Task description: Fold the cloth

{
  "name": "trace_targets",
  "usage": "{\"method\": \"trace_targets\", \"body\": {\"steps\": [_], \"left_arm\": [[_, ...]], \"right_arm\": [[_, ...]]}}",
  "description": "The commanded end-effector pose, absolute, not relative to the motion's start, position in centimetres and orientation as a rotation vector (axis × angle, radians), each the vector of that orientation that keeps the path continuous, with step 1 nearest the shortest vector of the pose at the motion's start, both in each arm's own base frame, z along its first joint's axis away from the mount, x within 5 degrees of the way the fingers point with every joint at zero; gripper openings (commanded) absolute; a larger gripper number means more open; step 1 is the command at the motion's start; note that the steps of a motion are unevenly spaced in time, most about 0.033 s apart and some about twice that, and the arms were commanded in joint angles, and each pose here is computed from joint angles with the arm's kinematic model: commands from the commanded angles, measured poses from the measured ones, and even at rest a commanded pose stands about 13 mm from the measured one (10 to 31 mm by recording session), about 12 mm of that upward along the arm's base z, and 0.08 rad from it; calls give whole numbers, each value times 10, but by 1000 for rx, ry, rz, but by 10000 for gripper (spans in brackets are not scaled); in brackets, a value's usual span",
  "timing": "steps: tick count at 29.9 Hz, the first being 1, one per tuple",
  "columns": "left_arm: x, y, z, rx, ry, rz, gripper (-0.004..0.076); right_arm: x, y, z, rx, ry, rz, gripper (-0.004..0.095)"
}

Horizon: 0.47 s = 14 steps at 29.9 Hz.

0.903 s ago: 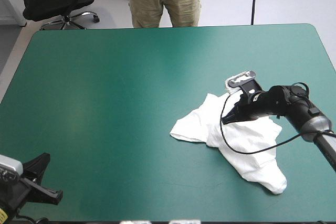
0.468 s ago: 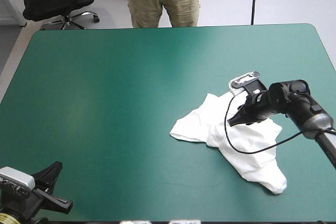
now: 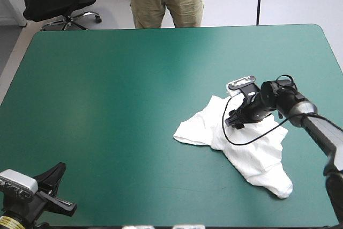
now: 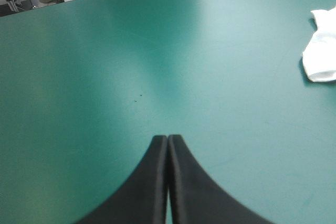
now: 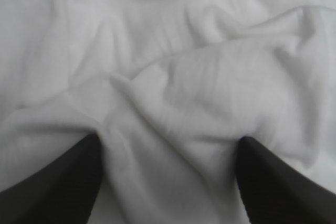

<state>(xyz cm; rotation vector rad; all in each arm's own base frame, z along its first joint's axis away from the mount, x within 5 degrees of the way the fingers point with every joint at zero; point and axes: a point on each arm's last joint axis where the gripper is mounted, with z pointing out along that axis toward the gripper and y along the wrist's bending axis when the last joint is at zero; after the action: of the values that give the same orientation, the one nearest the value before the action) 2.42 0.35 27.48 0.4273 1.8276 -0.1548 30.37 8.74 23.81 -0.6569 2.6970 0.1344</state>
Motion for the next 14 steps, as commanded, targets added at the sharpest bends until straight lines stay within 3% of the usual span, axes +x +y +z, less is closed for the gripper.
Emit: {"method": "trace_targets", "body": {"steps": [1,4,9,14], "left_arm": [[26,2,288,421,1744,-172,-18],[26,2,288,421,1744,-172,-18],[26,2,288,419,1743,-174,-18],[26,2,288,419,1740,-174,-18]], "right_arm": [[323,91,246,-604,2628,134,552],[329,93,239,-606,2658,143,386],[332,95,239,-657,2647,139,8],[332,111,247,-712,2583,289,-13]]}}
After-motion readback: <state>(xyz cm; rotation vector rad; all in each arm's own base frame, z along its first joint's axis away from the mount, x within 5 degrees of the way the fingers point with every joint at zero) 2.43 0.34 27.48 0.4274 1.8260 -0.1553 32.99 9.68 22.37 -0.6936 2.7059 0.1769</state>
